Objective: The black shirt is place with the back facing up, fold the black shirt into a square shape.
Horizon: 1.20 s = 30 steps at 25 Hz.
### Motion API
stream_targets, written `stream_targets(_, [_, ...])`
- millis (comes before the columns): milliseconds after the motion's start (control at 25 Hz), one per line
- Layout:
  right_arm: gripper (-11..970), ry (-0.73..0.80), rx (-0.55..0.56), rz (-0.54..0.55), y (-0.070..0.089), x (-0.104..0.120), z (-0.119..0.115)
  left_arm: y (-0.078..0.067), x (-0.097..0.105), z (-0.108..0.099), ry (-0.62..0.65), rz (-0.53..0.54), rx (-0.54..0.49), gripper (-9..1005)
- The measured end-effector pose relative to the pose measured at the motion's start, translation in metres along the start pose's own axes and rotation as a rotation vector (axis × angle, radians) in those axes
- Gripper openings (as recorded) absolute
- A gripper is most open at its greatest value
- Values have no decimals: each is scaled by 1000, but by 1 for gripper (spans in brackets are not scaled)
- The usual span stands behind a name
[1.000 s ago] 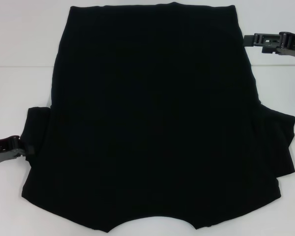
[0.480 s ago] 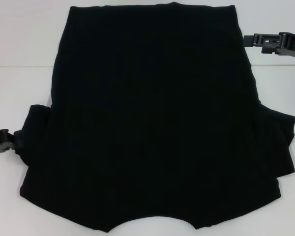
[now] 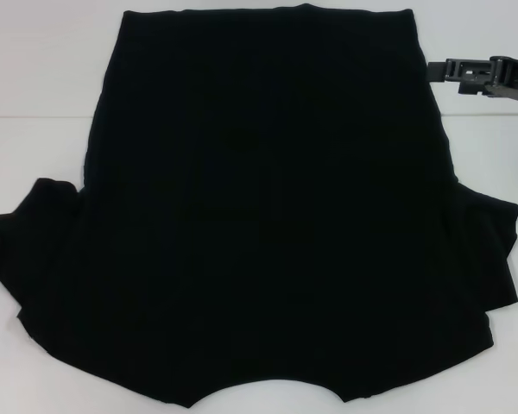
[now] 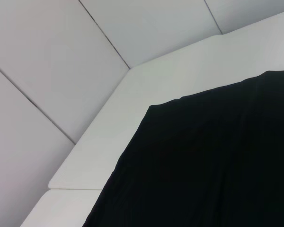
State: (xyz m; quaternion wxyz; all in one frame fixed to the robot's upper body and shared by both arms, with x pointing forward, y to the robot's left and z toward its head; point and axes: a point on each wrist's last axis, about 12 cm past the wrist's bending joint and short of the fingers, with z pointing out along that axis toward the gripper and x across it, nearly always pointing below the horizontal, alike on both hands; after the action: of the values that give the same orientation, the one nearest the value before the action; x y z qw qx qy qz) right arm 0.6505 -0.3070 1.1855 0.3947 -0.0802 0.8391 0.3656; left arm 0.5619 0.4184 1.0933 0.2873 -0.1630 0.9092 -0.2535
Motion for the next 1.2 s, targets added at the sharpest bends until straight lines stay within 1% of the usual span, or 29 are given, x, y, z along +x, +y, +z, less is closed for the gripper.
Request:
stream_targets(160, [944, -7, -4, 6, 0, -1, -2, 6, -4, -7, -35, -23, -9, 2])
stream_targets(440, [944, -10, -4, 8, -1, -1, -2, 6, -8, -10, -46, -23, -14, 1])
stream_targets(520, [944, -10, -5, 7, -1, -1, -2, 7, -9, -11, -51, -27, -18, 1])
stream_targets(560, [944, -10, -5, 7, -1, -1, -2, 9, -11, -15, -69, -43, -23, 1])
stream_targets(760, [944, -10, -3, 7, -1, -1, -3, 9, -12, -17, -73, -44, -16, 1])
stream_targets(920, [944, -9, -4, 7, -1, -1, -3, 4, -13, -16, -48, -29, 5, 2])
stream_targets(1040, [944, -7, -6, 7, -1, 0, -3, -8, -14, -14, -4, -7, 57, 2])
stream_targets(1200, [944, -6, -6, 8, -1, 1, -2, -32, -19, -6, 57, 53, 111, 2])
